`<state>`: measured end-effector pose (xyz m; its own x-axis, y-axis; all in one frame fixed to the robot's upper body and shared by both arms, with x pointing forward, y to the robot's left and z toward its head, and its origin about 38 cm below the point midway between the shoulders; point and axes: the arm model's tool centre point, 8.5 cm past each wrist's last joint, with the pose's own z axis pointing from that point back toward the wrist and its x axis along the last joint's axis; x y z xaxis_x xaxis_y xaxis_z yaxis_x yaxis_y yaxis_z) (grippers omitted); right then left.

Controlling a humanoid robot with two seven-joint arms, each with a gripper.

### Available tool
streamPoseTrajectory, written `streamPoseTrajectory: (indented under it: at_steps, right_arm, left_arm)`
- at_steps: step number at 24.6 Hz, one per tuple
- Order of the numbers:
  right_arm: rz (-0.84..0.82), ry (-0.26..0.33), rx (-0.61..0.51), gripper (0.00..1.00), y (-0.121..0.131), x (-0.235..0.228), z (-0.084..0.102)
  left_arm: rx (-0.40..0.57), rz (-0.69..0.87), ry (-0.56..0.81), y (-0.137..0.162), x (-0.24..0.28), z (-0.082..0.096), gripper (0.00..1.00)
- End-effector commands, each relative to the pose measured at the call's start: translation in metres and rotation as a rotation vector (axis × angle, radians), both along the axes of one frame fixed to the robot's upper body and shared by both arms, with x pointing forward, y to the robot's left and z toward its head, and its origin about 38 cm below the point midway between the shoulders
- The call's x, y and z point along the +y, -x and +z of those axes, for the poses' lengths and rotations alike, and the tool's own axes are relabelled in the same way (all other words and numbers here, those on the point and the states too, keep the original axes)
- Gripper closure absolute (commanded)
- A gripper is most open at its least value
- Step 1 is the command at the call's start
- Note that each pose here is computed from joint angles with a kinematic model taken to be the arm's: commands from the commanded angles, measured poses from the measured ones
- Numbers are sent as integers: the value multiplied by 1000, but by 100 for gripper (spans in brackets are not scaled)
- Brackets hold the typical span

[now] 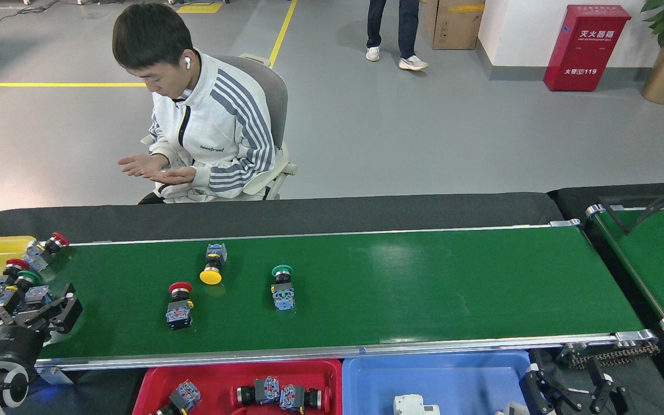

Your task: Pick switch part from conveyor to tray

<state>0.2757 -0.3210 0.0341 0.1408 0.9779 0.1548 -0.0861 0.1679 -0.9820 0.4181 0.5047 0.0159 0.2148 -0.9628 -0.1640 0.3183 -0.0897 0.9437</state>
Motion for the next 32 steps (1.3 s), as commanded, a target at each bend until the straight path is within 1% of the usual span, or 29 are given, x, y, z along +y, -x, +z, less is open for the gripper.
streamPoseTrajectory:
  at_steps: [1,3,4,5,7,9,11,14,16,17,20,22,23,24,25,26,27,29,32]
  right_arm:
    - [5,11,-17,1,-3,-3,7]
    - [2,10,-14,1,-2,-3,6]
    - [1,11,-15,1,-2,-4,6]
    - [1,12,-14,1,-2,-5,6]
    - [3,22,-12,1,-2,-8,6]
    - [-1,28,-10,1,-2,-11,7]
    - [-1,29,-12,1,-3,-13,8]
    - [-2,26,-18,1,-3,-12,9]
    - [0,26,-18,1,-3,-12,9]
    - [0,26,-18,1,-3,-12,9]
    - [-6,27,-24,1,-4,-13,11]
    - [-5,26,-36,1,-7,-12,14]
    - [-3,26,-45,1,-9,-12,16]
    - [-1,26,-45,1,-9,-12,16]
    - [2,26,-46,1,-9,-11,16]
    - [2,26,-49,0,-10,-11,17]
    - [2,26,-51,0,-11,-11,17]
    - [2,24,-51,0,-11,-11,17]
    - [1,23,-53,0,-11,-10,17]
  left_arm:
    - [-28,41,-35,-2,13,9,13]
    - [-25,40,-31,-1,13,8,31]
    - [-30,36,-26,-1,13,8,48]
    - [-32,36,-22,-1,14,8,61]
    - [-56,-8,-3,-1,9,9,79]
    - [-103,-71,19,1,3,9,88]
    - [-139,-122,28,3,-4,10,93]
    - [-168,-237,41,13,-20,11,97]
    - [-212,-356,43,29,-38,19,97]
    - [-226,-419,48,40,-49,22,97]
    - [-259,-669,77,88,-101,34,92]
    - [-262,-790,90,122,-132,39,87]
    - [-242,-843,99,143,-149,38,81]
    - [-224,-868,106,156,-159,36,70]
    - [-199,-892,120,170,-175,33,43]
    - [-175,-910,143,180,-191,29,14]
    - [-153,-923,164,185,-207,25,0]
    - [-127,-907,178,186,-219,19,0]
    - [-148,-843,158,179,-214,21,0]
